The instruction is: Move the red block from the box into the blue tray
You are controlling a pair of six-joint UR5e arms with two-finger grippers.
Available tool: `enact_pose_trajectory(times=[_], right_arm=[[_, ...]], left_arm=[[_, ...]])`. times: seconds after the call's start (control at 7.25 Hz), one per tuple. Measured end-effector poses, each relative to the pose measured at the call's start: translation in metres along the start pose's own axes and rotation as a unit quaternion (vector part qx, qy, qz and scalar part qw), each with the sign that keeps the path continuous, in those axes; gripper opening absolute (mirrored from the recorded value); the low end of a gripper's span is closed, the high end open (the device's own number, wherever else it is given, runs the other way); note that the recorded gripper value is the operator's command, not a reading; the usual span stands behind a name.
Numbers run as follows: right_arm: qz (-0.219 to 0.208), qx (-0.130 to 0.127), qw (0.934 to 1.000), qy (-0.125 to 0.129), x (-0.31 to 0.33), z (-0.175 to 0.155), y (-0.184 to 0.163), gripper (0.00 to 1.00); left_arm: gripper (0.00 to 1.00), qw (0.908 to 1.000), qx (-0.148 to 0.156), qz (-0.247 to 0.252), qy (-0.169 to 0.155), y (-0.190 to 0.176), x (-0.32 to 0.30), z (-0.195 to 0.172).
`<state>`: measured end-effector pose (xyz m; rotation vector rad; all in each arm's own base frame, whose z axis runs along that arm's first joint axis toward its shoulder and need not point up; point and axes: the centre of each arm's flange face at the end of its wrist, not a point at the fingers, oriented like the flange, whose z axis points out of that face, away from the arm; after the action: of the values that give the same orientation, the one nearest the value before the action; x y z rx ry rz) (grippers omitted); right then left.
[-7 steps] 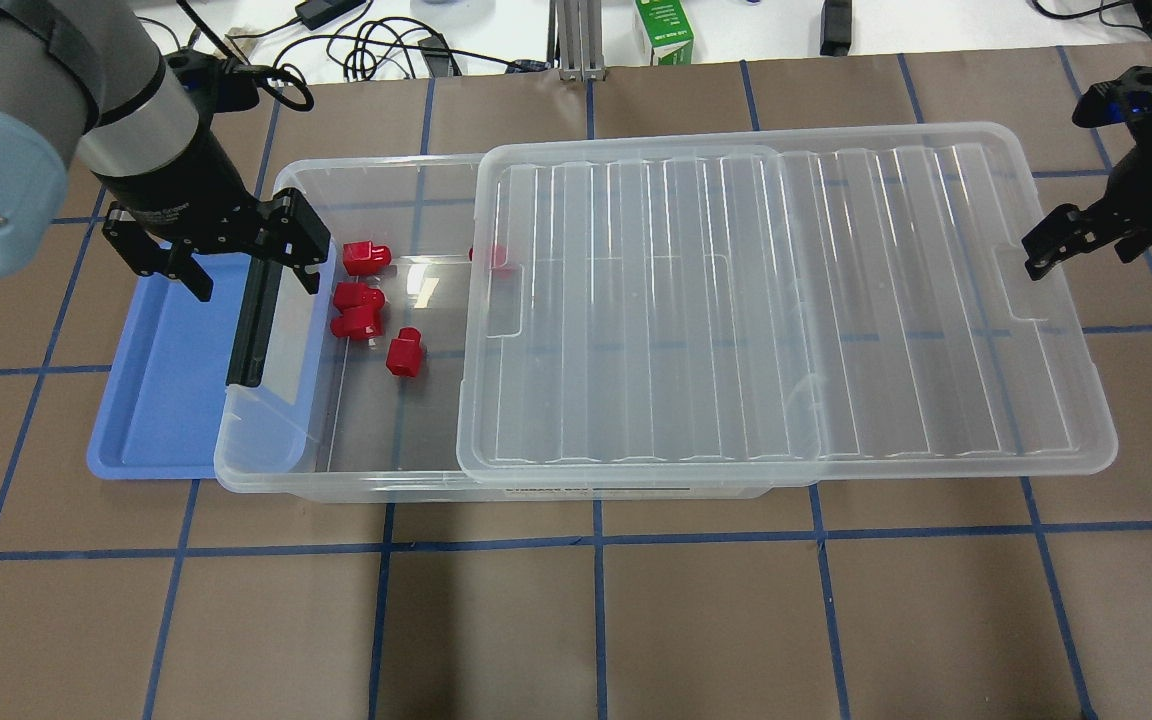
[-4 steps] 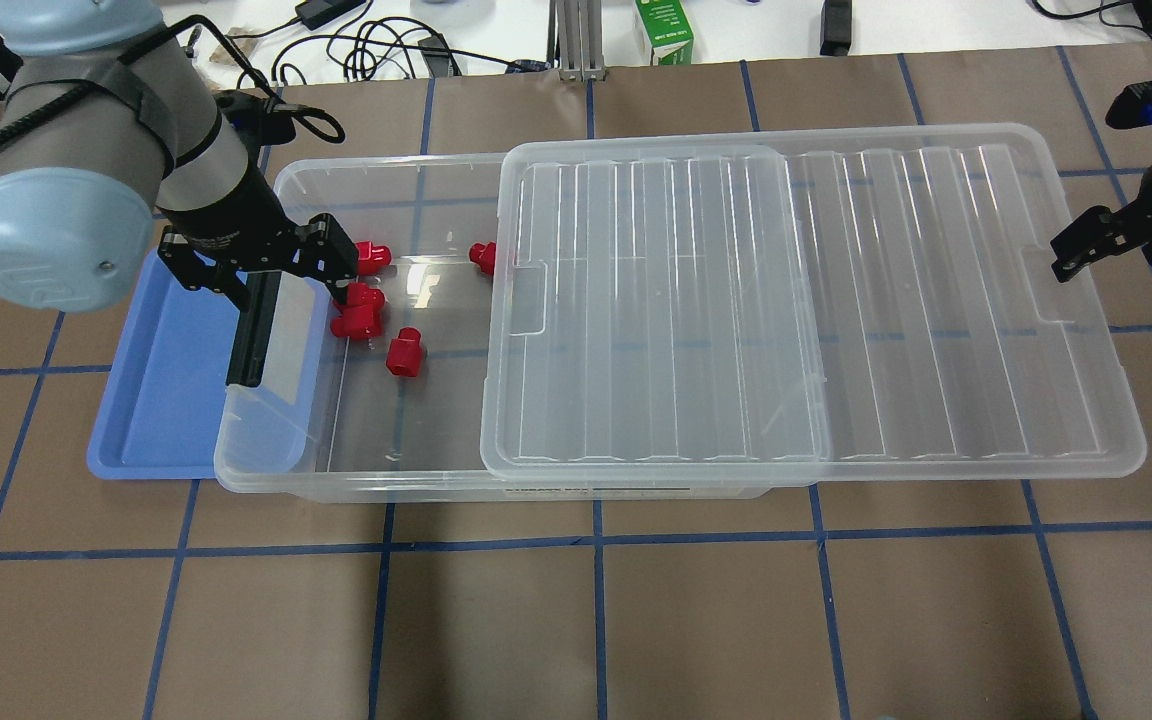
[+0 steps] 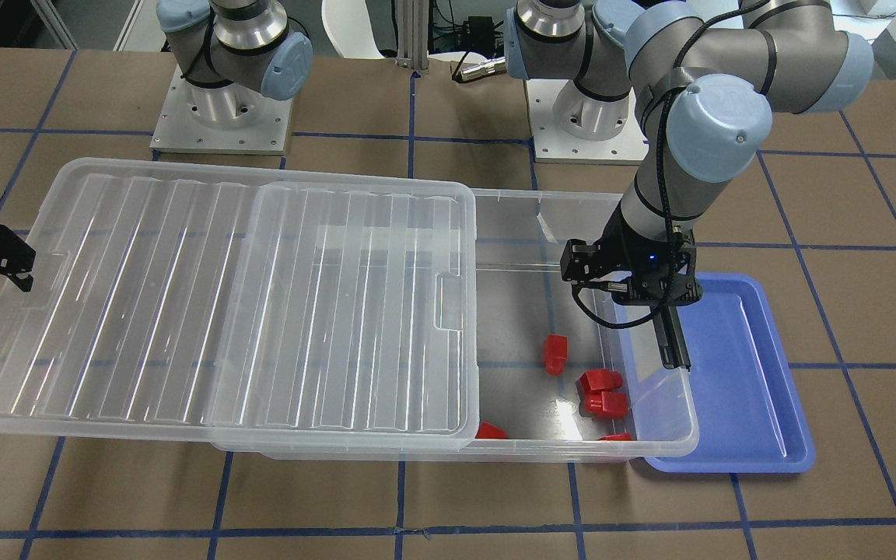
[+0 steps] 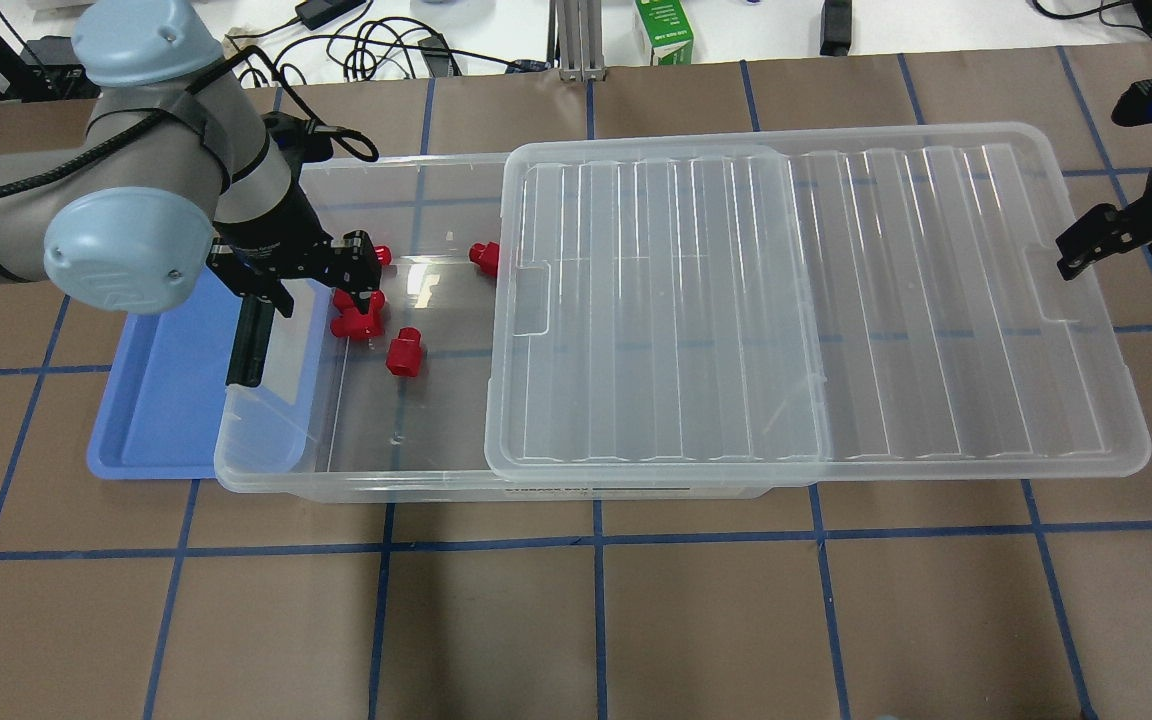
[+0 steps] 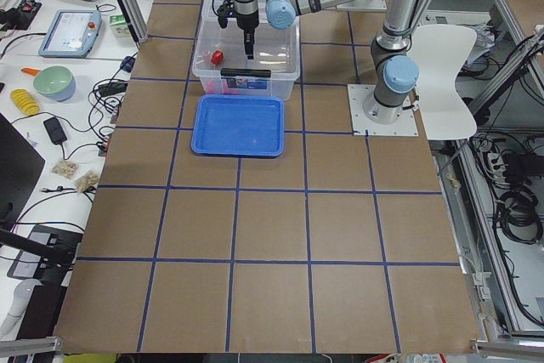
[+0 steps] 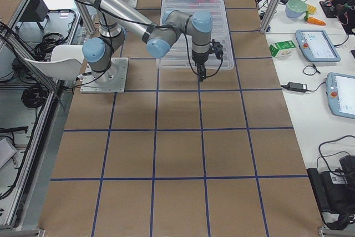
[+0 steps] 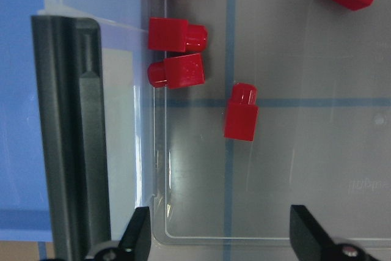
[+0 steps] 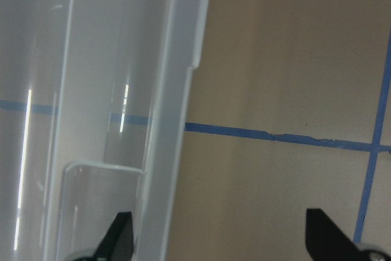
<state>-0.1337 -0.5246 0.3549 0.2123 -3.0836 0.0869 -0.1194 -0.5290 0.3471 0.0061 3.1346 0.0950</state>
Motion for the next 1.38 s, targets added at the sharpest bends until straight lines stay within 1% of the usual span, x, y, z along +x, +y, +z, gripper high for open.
enact_pose_trajectory(times=[0.14, 0.55, 0.97, 1.1, 1.24, 1.38], right_arm=[[0.0, -0.001, 1.0, 0.001, 0.0, 0.0, 0.0, 1.0], [-0.009, -0.003, 0.9999, 0.004, 0.001, 0.001, 0.001, 1.0], [-0.017, 0.002, 0.9998, 0.006, 0.002, -0.004, -0.001, 1.0], [-0.015, 0.007, 0.9998, 0.007, 0.002, -0.013, -0.003, 1.0], [-0.012, 0.011, 0.9998, 0.008, 0.002, -0.032, -0.004, 1.0], [-0.007, 0.013, 0.9999, 0.008, 0.0, -0.06, -0.004, 1.0]], left_arm=[[0.71, 1.0, -0.008, 0.004, 0.002, -0.003, 0.005, 0.009], [0.73, 0.9993, -0.029, 0.022, 0.013, -0.018, 0.009, 0.044], [0.73, 0.9987, -0.039, 0.03, 0.015, -0.034, 0.009, 0.08], [0.73, 0.9985, -0.041, 0.031, 0.015, -0.037, 0.009, 0.092], [0.73, 0.9985, -0.042, 0.032, 0.015, -0.039, 0.01, 0.104], [0.73, 0.9984, -0.043, 0.032, 0.015, -0.04, 0.01, 0.114]])
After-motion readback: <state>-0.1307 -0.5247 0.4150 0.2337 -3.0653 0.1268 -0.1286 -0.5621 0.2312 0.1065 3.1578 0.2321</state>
